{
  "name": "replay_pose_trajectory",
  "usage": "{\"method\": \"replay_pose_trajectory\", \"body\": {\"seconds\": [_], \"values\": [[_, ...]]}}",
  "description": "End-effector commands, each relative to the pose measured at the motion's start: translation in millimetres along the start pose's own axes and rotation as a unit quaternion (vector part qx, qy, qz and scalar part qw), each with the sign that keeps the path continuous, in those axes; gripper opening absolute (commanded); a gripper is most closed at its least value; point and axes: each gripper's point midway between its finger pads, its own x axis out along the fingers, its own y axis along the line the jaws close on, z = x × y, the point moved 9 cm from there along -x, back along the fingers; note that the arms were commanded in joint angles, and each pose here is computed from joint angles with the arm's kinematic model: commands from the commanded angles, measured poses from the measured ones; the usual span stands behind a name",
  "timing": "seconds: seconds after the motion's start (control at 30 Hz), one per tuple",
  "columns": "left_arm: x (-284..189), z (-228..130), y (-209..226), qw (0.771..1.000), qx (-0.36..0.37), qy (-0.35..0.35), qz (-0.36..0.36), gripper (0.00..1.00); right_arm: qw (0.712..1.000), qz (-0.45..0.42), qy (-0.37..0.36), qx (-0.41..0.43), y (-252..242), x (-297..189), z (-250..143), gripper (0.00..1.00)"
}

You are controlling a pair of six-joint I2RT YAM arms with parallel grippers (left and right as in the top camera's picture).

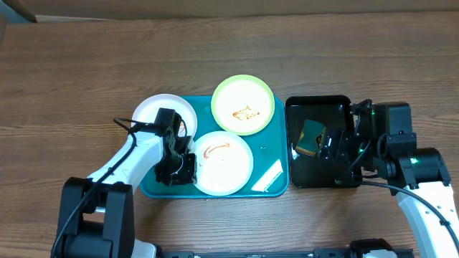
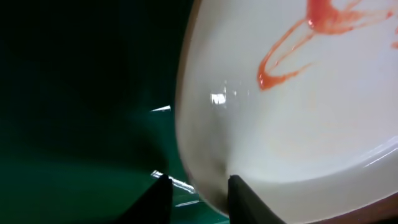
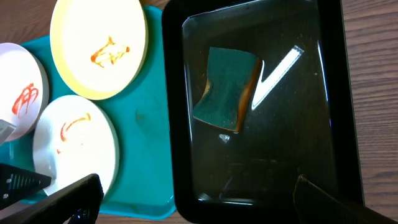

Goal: Clean dirty plates on tray and stack at the side
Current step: 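Grip the rim of the front white plate with the left gripper, then grasp the green sponge in the black tray with the right gripper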

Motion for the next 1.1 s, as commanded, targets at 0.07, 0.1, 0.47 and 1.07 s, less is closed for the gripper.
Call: {"method": "replay_pose_trajectory", "body": {"seconds": [0.07, 0.1, 0.47, 1.07], "values": [[1, 5, -1, 1.000, 0.001, -0.001, 0.012, 0.10, 1.000, 0.007, -0.021, -0.006, 3, -7, 8, 1.00], [1, 5, -1, 1.000, 0.001, -0.001, 0.012, 0.07, 1.000, 0.007, -0.021, -0.006, 3, -7, 8, 1.00], [1, 5, -1, 1.000, 0.001, -0.001, 0.012, 0.04, 1.000, 0.008, -0.026, -0.007, 4, -7, 9, 0.66], [1, 6, -2, 1.000, 0.002, -0.003, 0.011, 0.04, 0.990, -0.114, 0.065, 0.049, 10, 55, 61, 0.57]]}}
